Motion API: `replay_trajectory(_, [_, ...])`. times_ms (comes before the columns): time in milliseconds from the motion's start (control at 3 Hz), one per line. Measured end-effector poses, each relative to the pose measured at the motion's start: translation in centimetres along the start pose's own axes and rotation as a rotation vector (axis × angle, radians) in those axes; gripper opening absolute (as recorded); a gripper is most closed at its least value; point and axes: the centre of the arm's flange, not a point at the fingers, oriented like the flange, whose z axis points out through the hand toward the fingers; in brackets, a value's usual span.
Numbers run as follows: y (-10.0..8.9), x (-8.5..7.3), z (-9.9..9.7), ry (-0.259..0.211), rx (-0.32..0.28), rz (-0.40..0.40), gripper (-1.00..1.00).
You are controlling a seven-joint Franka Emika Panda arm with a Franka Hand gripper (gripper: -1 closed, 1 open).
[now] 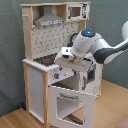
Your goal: Play with the kitchen
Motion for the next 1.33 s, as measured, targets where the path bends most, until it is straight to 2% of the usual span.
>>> replay_trajectory(333, [-3.3, 2.2, 0.0, 0.05, 0.061, -0.016, 1.0])
replay_trajectory(667, [-8.5, 3.4, 1.5, 0.049, 0.099, -0.047, 1.0])
replay_trajectory(1000, [-13.4, 4.6, 2.1, 0.056, 0.088, -0.075, 1.0])
replay_trajectory(1333, [-15.9, 5.5, 2.0, 0.051, 0.025, -0.08, 1.0])
